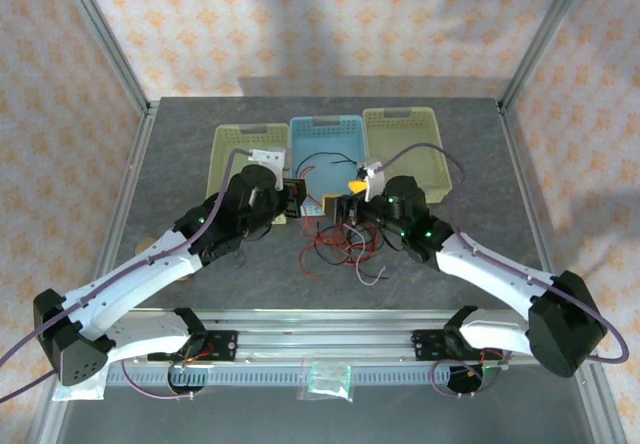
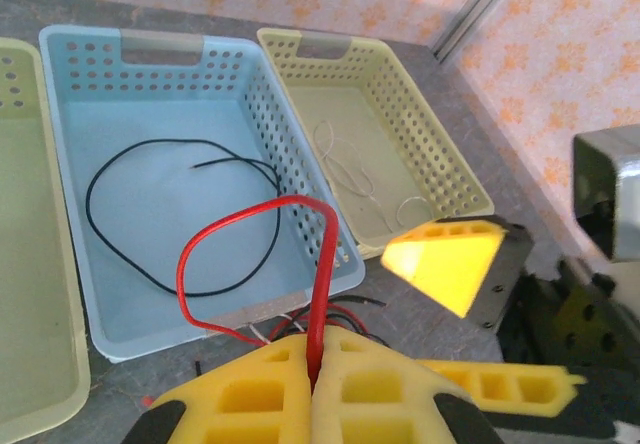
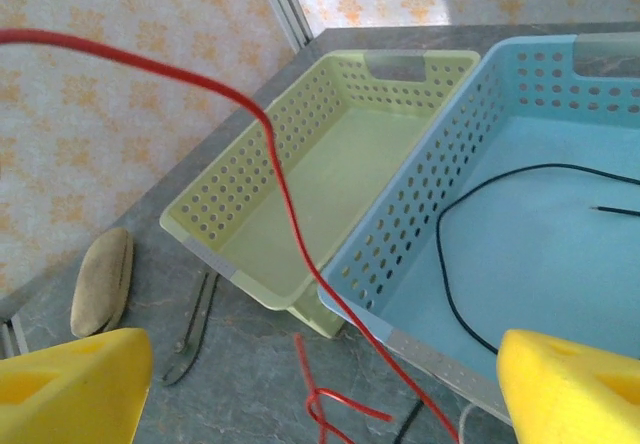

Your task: Untangle the cables

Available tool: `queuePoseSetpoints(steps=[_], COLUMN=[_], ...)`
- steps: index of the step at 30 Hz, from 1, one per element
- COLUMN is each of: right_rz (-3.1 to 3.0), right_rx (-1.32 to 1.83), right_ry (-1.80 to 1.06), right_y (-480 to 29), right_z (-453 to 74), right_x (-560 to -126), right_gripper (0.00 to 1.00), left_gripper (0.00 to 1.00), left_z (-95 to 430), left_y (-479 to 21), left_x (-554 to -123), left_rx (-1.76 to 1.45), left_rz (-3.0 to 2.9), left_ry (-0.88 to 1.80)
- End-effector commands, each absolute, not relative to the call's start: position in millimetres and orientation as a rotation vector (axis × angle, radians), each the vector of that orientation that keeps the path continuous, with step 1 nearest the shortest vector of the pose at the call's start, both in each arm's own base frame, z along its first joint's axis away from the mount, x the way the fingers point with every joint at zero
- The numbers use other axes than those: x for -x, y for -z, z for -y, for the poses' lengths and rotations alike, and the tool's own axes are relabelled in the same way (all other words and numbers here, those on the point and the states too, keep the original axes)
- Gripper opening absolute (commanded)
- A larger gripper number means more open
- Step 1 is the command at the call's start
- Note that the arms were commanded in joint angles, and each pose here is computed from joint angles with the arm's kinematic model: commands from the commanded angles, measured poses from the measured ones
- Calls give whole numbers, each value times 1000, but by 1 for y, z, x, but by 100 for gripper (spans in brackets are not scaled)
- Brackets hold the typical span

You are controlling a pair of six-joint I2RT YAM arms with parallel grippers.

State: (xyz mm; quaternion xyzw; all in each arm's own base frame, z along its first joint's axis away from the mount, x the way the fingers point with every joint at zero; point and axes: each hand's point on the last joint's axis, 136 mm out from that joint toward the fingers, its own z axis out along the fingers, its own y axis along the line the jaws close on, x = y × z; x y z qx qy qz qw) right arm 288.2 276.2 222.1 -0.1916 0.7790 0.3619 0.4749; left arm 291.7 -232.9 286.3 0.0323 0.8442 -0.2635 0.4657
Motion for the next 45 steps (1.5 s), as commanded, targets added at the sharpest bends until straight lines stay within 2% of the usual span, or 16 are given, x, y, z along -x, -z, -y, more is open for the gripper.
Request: queuePoseSetpoints(steps=[1,11,16,20,28,36,45], right_rz=[-1858,-1880,-1935,-1977,-2034,-2017,-2026], right_rx=[481,522,420,363,361,352,289], right_ry=[-930,-961,-875,-792,-707,-659,-662], right_y=[-230,-223,-209,-196,-181,-191,-221], right_z=[-286,-305,-289,-273,-255,-239,-245], right_x=[-288,-288,-296,-298,-289,-281,-295], right_gripper=[89,84,76,75,74,75,81], left_gripper=[0,0,0,0,0,0,0], left_z=[232,233,226,213,178,138,107], left_y=[-323,-373,-394,-405,-426,-445,-427], left_x=[-284,-279,-277,-278,-283,-294,-329], left_rx=[-105,-118,-105,-81,27,172,291], left_rz=[-1994,-1882,-1840,-1824,-1799,-1775,-1840], left_ry=[693,768,762,698,532,389,292])
